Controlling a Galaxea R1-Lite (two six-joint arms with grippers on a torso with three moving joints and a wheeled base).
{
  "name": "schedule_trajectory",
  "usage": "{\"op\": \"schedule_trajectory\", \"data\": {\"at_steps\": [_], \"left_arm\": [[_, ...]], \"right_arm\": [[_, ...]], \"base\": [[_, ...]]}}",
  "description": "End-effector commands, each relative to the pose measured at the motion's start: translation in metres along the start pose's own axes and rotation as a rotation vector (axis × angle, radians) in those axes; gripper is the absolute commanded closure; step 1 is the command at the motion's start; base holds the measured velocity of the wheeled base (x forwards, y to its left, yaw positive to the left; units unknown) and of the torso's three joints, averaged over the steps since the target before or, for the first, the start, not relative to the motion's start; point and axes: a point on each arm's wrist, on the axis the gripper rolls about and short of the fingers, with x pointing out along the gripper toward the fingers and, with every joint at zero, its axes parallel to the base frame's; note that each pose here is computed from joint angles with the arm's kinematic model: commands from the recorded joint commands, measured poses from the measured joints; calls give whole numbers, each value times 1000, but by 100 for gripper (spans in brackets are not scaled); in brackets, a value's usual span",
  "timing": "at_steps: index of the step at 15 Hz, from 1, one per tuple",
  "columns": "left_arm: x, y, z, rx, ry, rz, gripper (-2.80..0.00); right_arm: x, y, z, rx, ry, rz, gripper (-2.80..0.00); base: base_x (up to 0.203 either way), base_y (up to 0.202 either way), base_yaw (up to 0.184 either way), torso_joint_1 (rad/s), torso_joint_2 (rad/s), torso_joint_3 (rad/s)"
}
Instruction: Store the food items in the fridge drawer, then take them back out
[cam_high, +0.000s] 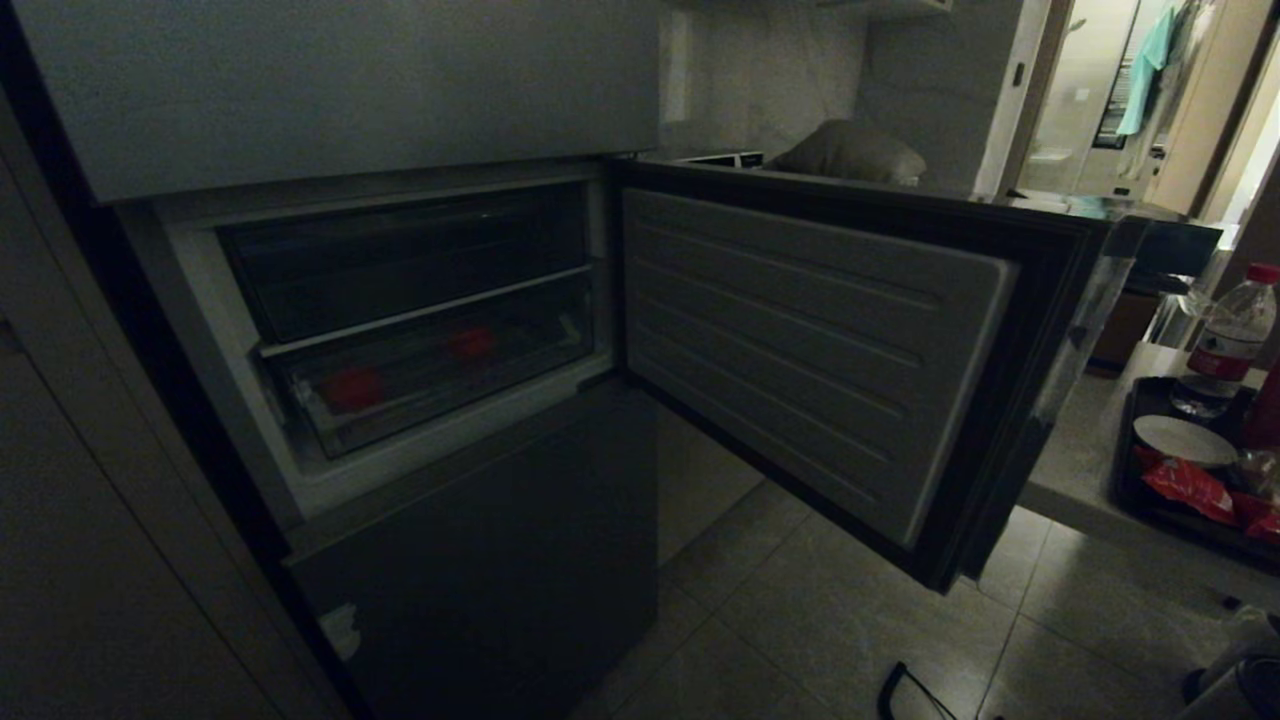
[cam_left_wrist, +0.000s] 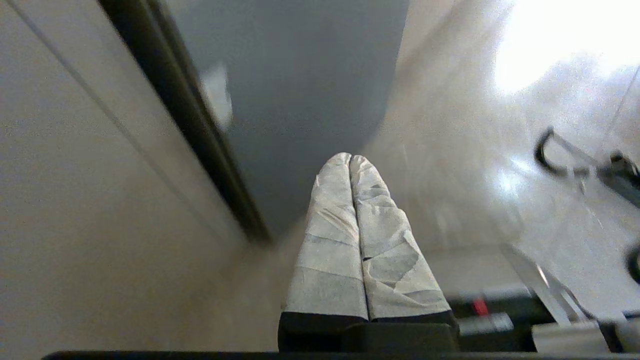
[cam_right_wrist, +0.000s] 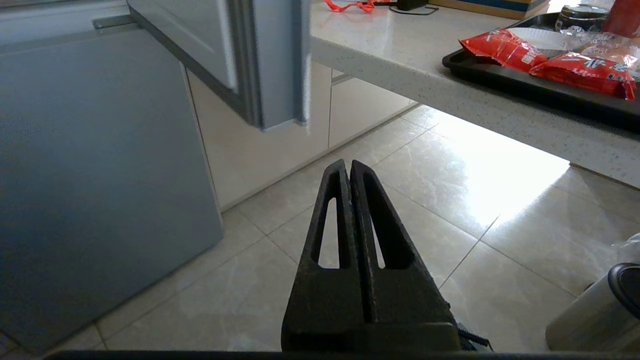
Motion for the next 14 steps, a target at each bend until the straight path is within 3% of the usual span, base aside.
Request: {"op": "schedule_trajectory", "data": {"at_steps": [1,3,4,6,8,12,14], "left_arm": [[-11,-1,-6,13,-150,6,0],[-18,-2,-12,51,-261,11,0],[-18,-2,-12,55,-270,15,0],[-17,-1,-11,-26,-263,29,0],[-17,-1,-11,-50,-264,48,0],[-17,-1,-11,-55,-265,49,0],[-17,-1,-11,-53,-265,48,0]], "right_arm": [[0,0,0,1,1,0,0],[0,0,0,-15,0,4,0],[0,0,0,-13,0,3,0],[0,0,0,-16,0,5,0],[0,0,0,2,0,-1,0],[0,0,0,-1,0,-1,0],[0,0,0,-1,0,-1,0]], "base": [[0,0,0,0,0,0],[0,0,0,0,0,0],[0,0,0,0,0,0],[0,0,0,0,0,0],[0,0,0,0,0,0],[0,-1,13,-1,-1,1],[2,-1,140,5,3,2]]}}
